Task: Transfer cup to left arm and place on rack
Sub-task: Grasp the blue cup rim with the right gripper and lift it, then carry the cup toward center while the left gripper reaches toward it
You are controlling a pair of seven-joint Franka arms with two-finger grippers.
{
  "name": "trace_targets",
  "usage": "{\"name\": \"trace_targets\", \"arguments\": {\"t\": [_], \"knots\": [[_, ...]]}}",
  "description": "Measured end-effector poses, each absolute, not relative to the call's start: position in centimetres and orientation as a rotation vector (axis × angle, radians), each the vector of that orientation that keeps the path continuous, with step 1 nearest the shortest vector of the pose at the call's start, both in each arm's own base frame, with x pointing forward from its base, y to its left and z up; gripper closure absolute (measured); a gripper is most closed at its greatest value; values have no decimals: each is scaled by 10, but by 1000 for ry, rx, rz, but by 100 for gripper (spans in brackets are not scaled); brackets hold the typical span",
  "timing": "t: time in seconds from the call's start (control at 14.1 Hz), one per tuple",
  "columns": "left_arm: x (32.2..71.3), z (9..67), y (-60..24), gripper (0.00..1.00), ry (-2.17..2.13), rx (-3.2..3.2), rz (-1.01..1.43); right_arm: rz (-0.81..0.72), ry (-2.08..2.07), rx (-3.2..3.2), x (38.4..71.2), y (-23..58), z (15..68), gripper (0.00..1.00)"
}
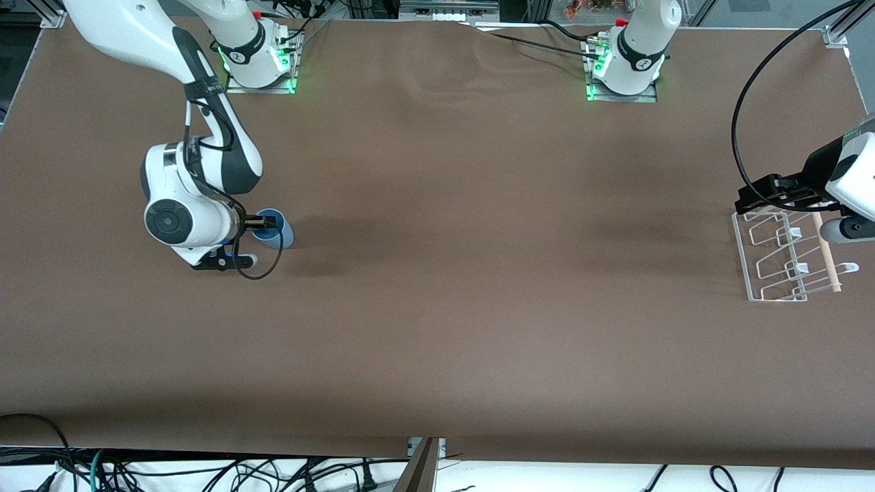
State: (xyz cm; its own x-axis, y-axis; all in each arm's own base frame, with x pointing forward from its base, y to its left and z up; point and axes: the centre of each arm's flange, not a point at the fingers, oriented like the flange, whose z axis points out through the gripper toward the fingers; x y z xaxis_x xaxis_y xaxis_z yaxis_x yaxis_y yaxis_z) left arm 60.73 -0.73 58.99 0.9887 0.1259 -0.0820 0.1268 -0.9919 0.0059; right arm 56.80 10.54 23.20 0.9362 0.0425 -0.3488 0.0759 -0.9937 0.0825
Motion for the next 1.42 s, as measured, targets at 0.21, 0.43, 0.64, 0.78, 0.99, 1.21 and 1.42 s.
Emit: {"name": "trace_targets", "arguments": {"t": [0.21,0.43,0.64,0.78,0.99,1.21,1.42], "knots": [[607,590,-8,0,197,3122,-129,-544,99,3005,569,112,234,49],[607,590,-8,0,197,3122,-130,-539,103,3010,576,116,243,80],[607,590,-8,0,197,3122,-131,-603,100,2992,582,118,253,94],[607,590,-8,0,197,3122,-132,-642,98,2981,589,120,259,94],[607,590,-8,0,197,3122,-132,-692,7,3074,604,135,279,94],[607,590,-7,0,198,3122,-132,-736,-330,3203,616,161,306,94],[607,590,-11,0,189,3122,-132,-746,-661,3224,627,211,336,94]]}}
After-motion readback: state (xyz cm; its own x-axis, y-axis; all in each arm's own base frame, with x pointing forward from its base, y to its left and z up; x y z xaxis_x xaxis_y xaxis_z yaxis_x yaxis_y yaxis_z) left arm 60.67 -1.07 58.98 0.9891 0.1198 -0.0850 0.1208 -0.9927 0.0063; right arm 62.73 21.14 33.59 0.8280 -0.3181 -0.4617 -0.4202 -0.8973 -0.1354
